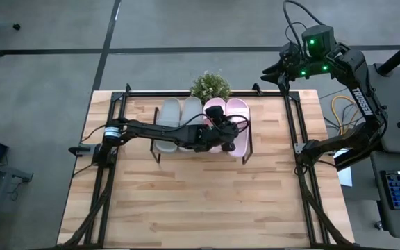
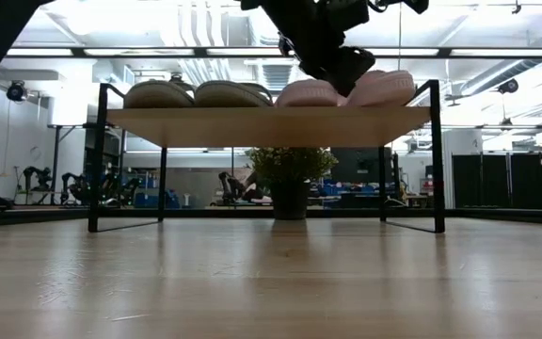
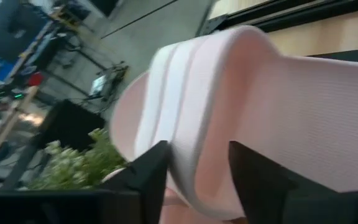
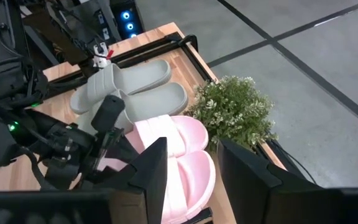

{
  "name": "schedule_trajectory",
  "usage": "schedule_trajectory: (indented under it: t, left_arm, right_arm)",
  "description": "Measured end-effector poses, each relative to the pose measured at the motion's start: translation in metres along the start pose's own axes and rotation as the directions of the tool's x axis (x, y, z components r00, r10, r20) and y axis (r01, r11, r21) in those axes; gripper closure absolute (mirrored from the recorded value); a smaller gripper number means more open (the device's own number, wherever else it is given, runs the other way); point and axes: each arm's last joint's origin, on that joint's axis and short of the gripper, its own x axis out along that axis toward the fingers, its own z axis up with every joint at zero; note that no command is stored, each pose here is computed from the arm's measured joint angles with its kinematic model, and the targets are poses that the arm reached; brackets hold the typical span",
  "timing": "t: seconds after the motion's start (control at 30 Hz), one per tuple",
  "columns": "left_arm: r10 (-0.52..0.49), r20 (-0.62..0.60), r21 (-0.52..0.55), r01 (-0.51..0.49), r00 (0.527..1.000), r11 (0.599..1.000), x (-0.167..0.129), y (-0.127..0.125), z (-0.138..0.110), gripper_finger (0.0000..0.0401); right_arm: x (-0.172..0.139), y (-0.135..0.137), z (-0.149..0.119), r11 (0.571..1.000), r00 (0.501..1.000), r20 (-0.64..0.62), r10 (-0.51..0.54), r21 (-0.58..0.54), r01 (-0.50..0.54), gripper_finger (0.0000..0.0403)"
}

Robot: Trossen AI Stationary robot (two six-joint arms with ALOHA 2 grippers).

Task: Pick and place slides into the shelf
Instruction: Put the right pink slipper on the shelf

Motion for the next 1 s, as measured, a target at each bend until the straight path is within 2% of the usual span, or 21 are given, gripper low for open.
schedule_trajectory:
  t: [0.13,0.23,0.47,0.53,0.63,0.8,0.87,1.0]
  left_arm:
    - [-0.102,0.037,-0.005,0.102,0.994,0.995,-0.004,0.001,0.003,0.0195]
    - [-0.175,0.088,-0.014,0.177,0.981,0.984,-0.017,0.006,0.011,0.0166]
    - [-0.264,0.237,-0.055,0.284,0.935,0.957,-0.059,0.045,0.033,0.0155]
    - [-0.300,0.278,-0.068,0.330,0.913,0.942,-0.068,0.054,0.037,0.0155]
    - [-0.367,0.350,-0.111,0.427,0.862,0.897,-0.087,0.070,0.043,0.0155]
    - [-0.365,0.454,-0.182,0.485,0.813,0.855,-0.129,0.113,0.049,0.0155]
    - [-0.372,0.502,-0.193,0.520,0.781,0.832,-0.144,0.128,0.050,0.0155]
    - [-0.428,0.604,-0.161,0.629,0.672,0.760,-0.179,0.159,0.048,0.0155]
  right_arm:
    - [0.000,0.000,0.000,1.000,1.000,0.000,0.000,-0.006,0.000,0.0273]
    - [0.000,0.000,0.000,1.000,1.000,-0.001,0.001,-0.010,-0.001,0.0272]
    - [-0.001,0.001,0.000,0.998,1.000,0.002,0.004,-0.062,-0.004,0.0269]
    - [-0.002,0.001,0.000,0.997,1.000,0.005,0.005,-0.074,-0.004,0.0271]
    - [-0.005,0.007,-0.001,0.994,0.999,0.008,0.036,-0.103,-0.035,0.0275]
    - [-0.017,0.027,-0.007,0.984,0.996,0.009,0.085,-0.159,-0.083,0.0274]
    - [-0.022,0.036,-0.008,0.982,0.998,0.012,0.057,-0.180,-0.054,0.0275]
    - [-0.024,0.057,-0.011,0.975,0.999,0.005,-0.041,-0.220,0.041,0.0281]
